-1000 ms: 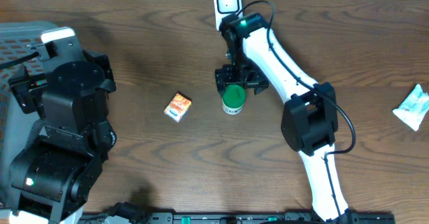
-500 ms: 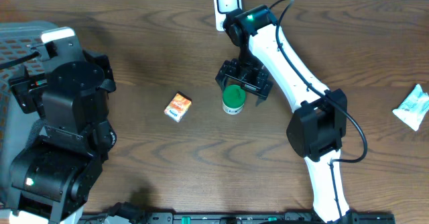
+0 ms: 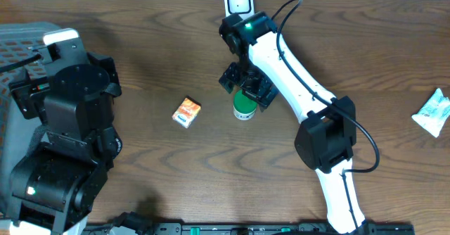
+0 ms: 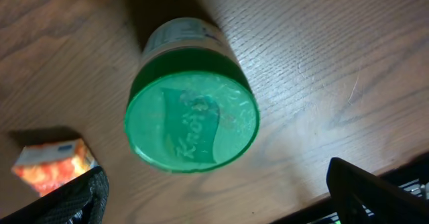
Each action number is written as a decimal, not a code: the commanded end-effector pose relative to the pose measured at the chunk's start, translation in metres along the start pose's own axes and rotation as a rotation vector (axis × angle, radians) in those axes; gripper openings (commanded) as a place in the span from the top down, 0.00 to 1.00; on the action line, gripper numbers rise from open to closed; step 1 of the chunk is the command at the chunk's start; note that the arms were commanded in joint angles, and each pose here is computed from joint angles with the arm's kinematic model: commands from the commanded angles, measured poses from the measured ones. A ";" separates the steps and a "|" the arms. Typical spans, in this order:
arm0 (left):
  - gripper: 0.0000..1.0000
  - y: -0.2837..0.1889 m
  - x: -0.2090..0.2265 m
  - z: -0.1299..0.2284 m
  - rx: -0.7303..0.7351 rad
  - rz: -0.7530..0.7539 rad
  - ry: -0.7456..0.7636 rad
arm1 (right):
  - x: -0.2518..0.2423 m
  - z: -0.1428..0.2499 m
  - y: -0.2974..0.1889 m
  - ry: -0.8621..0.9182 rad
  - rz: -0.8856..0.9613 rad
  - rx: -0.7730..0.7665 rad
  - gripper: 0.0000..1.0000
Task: Scan the item barcode
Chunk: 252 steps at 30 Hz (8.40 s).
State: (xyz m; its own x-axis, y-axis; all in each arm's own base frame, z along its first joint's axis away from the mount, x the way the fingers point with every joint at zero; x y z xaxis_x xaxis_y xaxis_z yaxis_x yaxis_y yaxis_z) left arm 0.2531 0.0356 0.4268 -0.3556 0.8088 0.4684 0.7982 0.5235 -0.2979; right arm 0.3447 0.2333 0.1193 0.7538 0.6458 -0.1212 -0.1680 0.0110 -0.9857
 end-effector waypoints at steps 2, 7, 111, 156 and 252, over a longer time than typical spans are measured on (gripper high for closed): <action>0.02 -0.001 0.003 -0.001 -0.001 -0.007 -0.018 | -0.004 -0.002 0.008 0.057 0.013 -0.026 0.01; 0.02 -0.001 0.003 -0.001 -0.002 -0.007 -0.018 | 0.008 0.001 0.034 0.070 -0.023 0.018 0.01; 0.02 0.000 0.003 -0.001 -0.001 -0.007 -0.018 | 0.151 -0.145 -0.147 -0.785 -0.844 -1.083 0.38; 0.02 -0.001 0.003 -0.001 -0.002 -0.007 -0.018 | 0.125 -0.107 -0.140 -0.828 -0.743 -0.955 0.01; 0.02 -0.001 0.003 -0.001 -0.001 -0.007 -0.018 | -0.094 -0.104 0.026 -0.413 -0.098 -0.069 0.45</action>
State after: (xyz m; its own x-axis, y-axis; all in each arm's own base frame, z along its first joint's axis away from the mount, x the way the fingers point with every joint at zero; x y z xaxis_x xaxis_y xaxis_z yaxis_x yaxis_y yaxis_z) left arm 0.2531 0.0356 0.4268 -0.3556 0.8088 0.4684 0.7982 0.5235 -0.2979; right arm 0.3142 0.1187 0.0666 0.4405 0.8970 -0.0354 -0.1362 0.0278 -0.9903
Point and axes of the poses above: each gripper's point midway between its finger pads, its own y axis out along the fingers, its own x axis along the line the jaws close on, z = x × y, the point moved 2 cm from there along -y, back along the fingers, and after that the axes turned 13 degrees about y, right-handed, at the moved point
